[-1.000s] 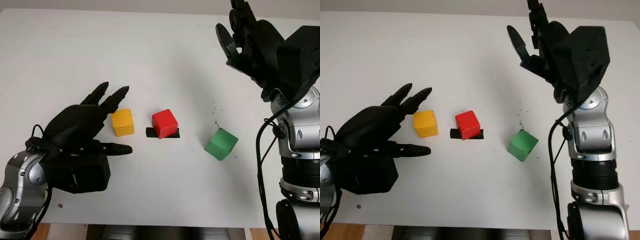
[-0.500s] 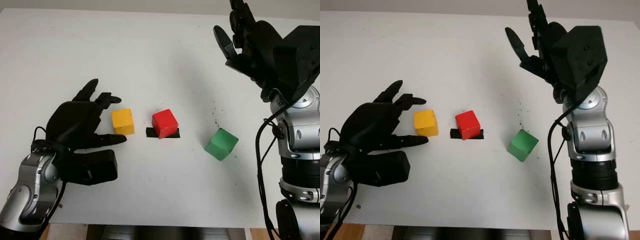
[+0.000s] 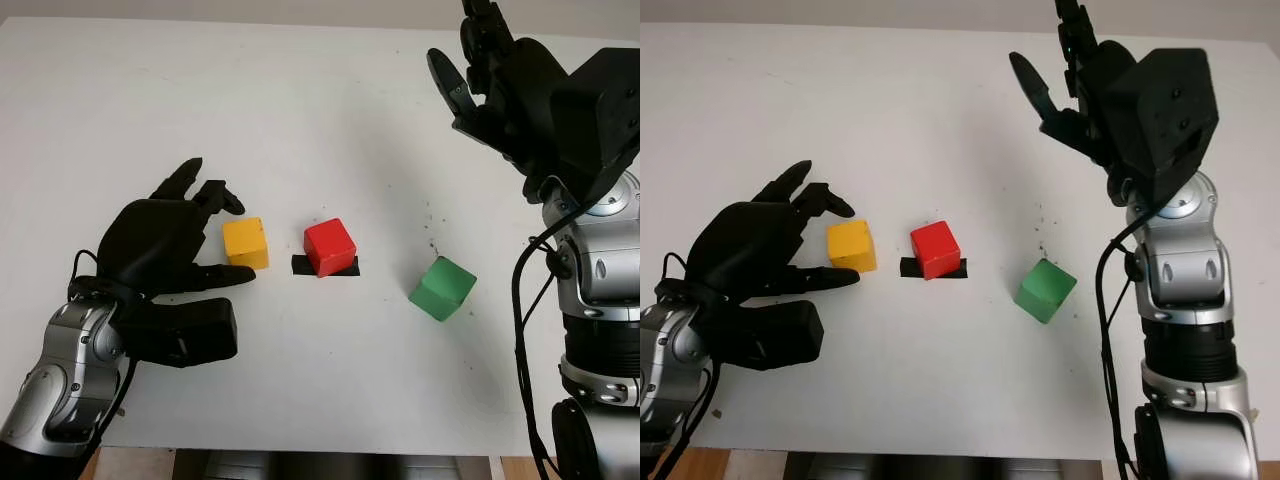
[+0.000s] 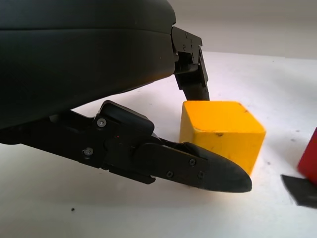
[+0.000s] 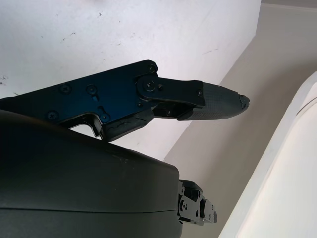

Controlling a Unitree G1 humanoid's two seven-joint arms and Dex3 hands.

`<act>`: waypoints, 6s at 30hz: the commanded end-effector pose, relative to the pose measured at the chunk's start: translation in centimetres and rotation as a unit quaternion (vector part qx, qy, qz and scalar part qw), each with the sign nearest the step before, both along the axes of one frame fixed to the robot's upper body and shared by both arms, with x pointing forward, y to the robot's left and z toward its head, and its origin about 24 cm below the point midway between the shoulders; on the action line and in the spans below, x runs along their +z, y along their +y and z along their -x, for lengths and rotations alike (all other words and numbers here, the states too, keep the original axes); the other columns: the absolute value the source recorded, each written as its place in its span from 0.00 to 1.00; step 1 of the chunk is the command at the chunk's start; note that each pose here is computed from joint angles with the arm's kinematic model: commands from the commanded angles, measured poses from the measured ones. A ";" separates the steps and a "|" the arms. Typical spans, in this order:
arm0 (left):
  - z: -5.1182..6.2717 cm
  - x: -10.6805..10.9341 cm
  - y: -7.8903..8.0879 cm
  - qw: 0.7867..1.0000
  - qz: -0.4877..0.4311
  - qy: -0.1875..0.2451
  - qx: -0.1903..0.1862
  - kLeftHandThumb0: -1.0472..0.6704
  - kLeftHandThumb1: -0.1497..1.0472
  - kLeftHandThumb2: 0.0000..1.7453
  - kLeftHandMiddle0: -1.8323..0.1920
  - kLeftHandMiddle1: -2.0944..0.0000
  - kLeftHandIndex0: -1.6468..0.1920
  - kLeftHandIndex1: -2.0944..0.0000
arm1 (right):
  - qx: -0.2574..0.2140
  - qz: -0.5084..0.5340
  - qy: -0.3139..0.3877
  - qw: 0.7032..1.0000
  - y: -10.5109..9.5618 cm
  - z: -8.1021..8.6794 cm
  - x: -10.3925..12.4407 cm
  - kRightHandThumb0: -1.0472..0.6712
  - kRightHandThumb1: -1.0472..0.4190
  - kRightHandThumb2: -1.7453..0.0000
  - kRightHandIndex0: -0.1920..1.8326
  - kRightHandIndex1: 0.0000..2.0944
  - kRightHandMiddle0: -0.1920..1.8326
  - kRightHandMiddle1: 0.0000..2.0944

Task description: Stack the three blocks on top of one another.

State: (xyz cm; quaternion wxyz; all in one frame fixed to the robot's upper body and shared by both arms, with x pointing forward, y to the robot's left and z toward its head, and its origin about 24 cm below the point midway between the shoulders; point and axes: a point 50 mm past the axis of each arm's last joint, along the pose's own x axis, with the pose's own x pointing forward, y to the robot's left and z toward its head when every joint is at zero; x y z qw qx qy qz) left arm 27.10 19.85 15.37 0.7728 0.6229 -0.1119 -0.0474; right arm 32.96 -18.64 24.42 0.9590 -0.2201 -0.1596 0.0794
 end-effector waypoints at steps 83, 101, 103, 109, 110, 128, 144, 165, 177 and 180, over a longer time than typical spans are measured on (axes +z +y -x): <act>-3.6 9.7 -9.6 0.965 -0.019 0.109 -0.237 0.39 1.00 0.03 0.72 0.97 0.76 0.13 | 0.004 -0.005 -0.002 1.000 0.7 0.3 0.1 0.21 0.00 0.71 0.00 0.00 0.01 0.02; -4.0 9.9 -9.4 0.961 -0.030 0.145 -0.232 0.39 1.00 0.05 0.74 0.97 0.78 0.14 | 0.005 -0.016 -0.002 1.000 0.7 0.4 -0.4 0.21 0.00 0.71 0.00 0.00 0.01 0.02; -4.1 9.9 -9.4 0.961 -0.034 0.147 -0.233 0.39 1.00 0.06 0.75 0.98 0.79 0.14 | 0.001 -0.016 -0.002 1.000 0.7 0.4 -0.4 0.21 0.00 0.71 0.00 0.00 0.01 0.02; -4.5 10.0 -9.2 0.961 -0.068 0.139 -0.228 0.38 1.00 0.07 0.75 0.98 0.82 0.15 | -0.002 -0.015 -0.003 1.000 0.7 0.5 -0.4 0.21 0.00 0.71 0.00 0.01 0.01 0.03; -4.5 10.0 -9.1 0.961 -0.072 0.139 -0.227 0.38 1.00 0.07 0.75 0.98 0.81 0.17 | -0.001 -0.013 -0.003 1.000 0.7 0.5 -0.4 0.21 0.00 0.71 0.00 0.01 0.01 0.03; -4.8 9.8 -9.3 0.953 -0.121 0.128 -0.245 0.37 1.00 0.05 0.74 0.97 0.78 0.25 | -0.001 -0.020 0.000 1.000 0.8 0.6 -0.4 0.21 0.00 0.72 0.00 0.01 0.02 0.03; -4.8 9.6 -9.5 0.945 -0.110 0.151 -0.270 0.37 1.00 0.06 0.75 0.98 0.76 0.28 | -0.001 -0.024 0.002 1.000 0.8 0.7 -0.4 0.21 0.00 0.72 0.00 0.01 0.02 0.03; -4.9 10.1 -10.4 0.934 -0.125 0.135 -0.305 0.40 1.00 0.04 0.78 0.99 0.73 0.34 | -0.005 -0.027 0.007 1.000 0.8 0.7 -0.5 0.21 0.00 0.73 0.00 0.01 0.02 0.03; -5.1 9.9 -10.3 0.933 -0.128 0.133 -0.309 0.29 0.96 0.03 0.87 0.98 0.80 0.57 | -0.002 -0.029 0.010 1.000 0.6 0.8 -0.7 0.21 0.00 0.72 0.00 0.00 0.01 0.02; -5.0 9.9 -10.3 0.931 -0.141 0.130 -0.312 0.25 0.96 0.03 0.93 0.98 0.78 0.86 | -0.001 -0.030 0.011 0.999 0.6 0.9 -0.8 0.21 0.00 0.72 0.00 0.00 0.01 0.02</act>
